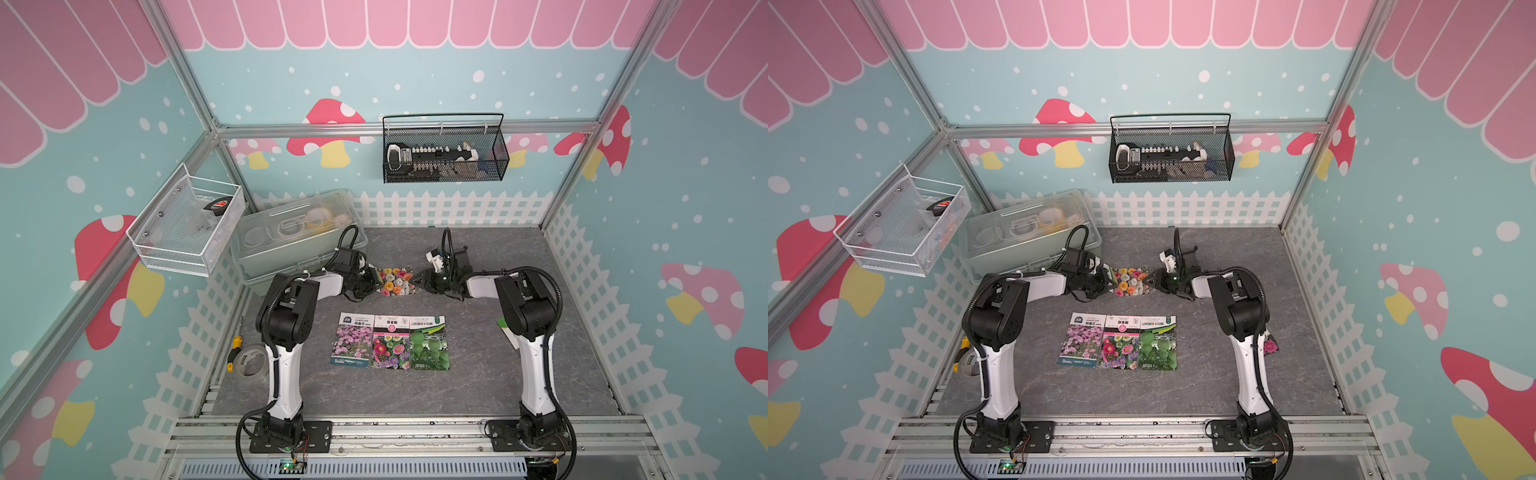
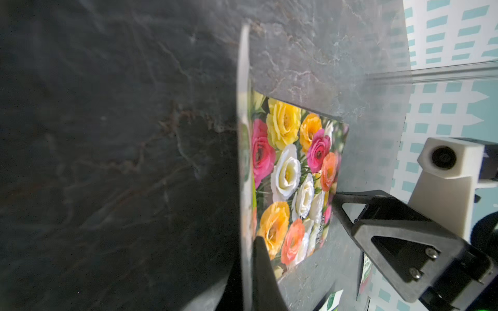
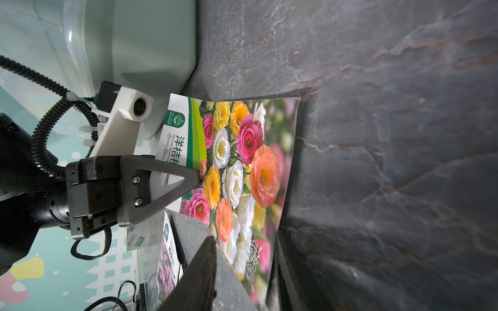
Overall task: Arrange the seed packets in a row
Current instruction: Pick up the seed packet from the center of the board.
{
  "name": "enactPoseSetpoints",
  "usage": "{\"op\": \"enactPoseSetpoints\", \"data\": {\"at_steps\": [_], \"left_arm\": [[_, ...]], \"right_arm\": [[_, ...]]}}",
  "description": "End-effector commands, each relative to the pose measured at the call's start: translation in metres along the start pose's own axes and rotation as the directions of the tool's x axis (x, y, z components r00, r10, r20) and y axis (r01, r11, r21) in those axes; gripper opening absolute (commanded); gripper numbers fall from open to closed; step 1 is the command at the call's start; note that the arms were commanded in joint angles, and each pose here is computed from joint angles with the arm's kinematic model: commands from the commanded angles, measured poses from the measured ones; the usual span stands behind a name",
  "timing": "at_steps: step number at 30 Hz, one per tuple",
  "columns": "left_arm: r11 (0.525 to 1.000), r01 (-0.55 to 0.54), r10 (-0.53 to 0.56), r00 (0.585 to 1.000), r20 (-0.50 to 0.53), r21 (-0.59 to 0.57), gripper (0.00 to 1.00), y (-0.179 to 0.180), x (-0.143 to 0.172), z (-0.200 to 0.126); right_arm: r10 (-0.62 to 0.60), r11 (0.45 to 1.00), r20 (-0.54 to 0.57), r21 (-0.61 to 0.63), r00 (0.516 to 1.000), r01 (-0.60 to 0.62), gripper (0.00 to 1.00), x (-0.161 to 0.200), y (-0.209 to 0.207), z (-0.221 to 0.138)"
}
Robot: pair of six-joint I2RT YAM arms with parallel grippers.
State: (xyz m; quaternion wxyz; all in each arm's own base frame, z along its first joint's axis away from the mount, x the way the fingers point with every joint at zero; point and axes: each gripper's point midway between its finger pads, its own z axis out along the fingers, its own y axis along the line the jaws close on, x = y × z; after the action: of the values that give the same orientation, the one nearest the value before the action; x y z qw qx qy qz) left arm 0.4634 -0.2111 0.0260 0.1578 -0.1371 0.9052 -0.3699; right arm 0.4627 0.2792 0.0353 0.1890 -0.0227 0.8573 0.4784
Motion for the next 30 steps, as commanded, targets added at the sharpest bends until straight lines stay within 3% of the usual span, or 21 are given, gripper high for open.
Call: {"op": "enactPoseSetpoints", "data": {"at_steps": [1,5,10,13,20,24,30], "left_arm": [[0.998,-0.024,0.025,1.0,-0.014,0.053,0.0,-0.018,0.005,-0.002],[0.995,-0.061,0.062,0.998,-0.008,0.084,0.0,-0.037,0.01,-0.007],[0.982,-0.114,0.115,0.993,-0.002,0.148,0.0,-0.066,0.02,-0.016],[0.973,-0.145,0.145,0.989,0.012,0.182,0.0,-0.084,0.023,-0.026],[0.945,-0.208,0.194,0.978,0.081,0.254,0.0,-0.125,0.028,-0.045],[0.941,-0.196,0.162,0.976,0.143,0.275,0.0,-0.135,0.024,-0.044],[0.901,-0.217,0.129,0.961,0.243,0.376,0.0,-0.183,0.05,-0.031]], "right_arm": [[0.087,0.995,-0.084,0.062,0.993,-0.082,0.37,0.036,-0.027,0.008],[0.075,0.995,-0.079,0.072,0.994,-0.069,0.41,0.036,-0.023,0.001],[0.055,0.996,-0.036,0.074,0.998,-0.052,0.66,0.033,-0.004,-0.025],[0.047,0.997,-0.01,0.054,0.999,-0.046,0.73,0.032,0.011,-0.043],[0.061,0.998,0.093,-0.005,0.994,-0.061,0.77,0.032,0.048,-0.083],[0.114,0.99,0.163,-0.097,0.98,-0.1,0.78,0.032,0.07,-0.099],[0.177,0.969,0.235,-0.211,0.956,-0.128,0.79,0.025,0.093,-0.112]]}}
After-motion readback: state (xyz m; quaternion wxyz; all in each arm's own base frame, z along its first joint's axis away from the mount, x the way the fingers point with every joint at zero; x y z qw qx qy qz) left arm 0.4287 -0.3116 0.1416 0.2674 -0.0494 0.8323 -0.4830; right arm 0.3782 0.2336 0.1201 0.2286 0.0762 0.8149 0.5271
